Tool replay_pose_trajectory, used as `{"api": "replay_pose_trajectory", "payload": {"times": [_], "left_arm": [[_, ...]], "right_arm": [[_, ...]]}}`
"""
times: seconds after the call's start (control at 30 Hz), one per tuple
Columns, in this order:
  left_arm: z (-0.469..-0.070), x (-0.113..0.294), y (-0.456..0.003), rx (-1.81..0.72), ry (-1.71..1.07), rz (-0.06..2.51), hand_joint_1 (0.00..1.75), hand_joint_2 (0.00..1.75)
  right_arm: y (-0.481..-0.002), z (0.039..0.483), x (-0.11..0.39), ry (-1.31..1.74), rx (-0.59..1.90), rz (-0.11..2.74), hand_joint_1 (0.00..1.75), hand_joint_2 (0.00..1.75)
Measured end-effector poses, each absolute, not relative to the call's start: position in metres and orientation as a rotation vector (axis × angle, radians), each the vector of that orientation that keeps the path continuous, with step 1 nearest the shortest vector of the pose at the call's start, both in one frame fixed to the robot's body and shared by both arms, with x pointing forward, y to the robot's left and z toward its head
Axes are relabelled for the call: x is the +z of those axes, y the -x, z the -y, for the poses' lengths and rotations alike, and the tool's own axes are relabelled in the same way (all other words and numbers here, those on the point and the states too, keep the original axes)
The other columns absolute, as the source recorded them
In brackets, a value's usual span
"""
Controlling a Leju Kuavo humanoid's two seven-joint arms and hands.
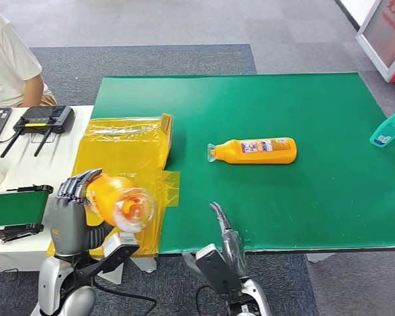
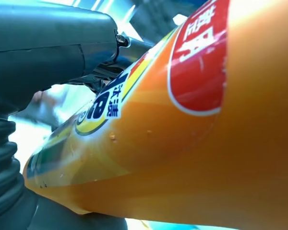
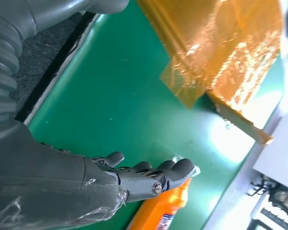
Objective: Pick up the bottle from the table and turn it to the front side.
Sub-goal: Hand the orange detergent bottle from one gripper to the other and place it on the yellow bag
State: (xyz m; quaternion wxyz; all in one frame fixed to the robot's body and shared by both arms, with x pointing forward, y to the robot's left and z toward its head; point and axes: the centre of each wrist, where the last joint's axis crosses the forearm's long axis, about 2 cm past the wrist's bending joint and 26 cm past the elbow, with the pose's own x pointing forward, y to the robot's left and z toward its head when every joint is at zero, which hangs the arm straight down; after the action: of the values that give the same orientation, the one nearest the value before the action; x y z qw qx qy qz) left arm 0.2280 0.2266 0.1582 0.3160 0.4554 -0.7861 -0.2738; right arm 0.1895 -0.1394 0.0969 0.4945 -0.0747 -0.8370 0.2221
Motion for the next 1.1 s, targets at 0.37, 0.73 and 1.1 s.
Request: {"api": "replay_pose_trajectory", "payload": {"times": [0.37,0.73,1.1], "left_arm": [[-0.254,0.129,-0.283,-1.155,-1.314,1.77,1.75,1.75],[-0.246,0.124,-0.323,-1.322,-1.251,1.586,1.75,1.75],[-0.221,0.124,-0.358,-1.387,-1.169,1.489,1.75,1.75]], "right_arm": [[-0.195,0.151,0.129,0.11,0.546,2.156,0.0,1.75],[-0.195,0.155,0.137,0.086,0.551,2.198,0.0,1.75],[-0.195,0.155,0.139,0.071,0.551,2.217,0.0,1.75]]}}
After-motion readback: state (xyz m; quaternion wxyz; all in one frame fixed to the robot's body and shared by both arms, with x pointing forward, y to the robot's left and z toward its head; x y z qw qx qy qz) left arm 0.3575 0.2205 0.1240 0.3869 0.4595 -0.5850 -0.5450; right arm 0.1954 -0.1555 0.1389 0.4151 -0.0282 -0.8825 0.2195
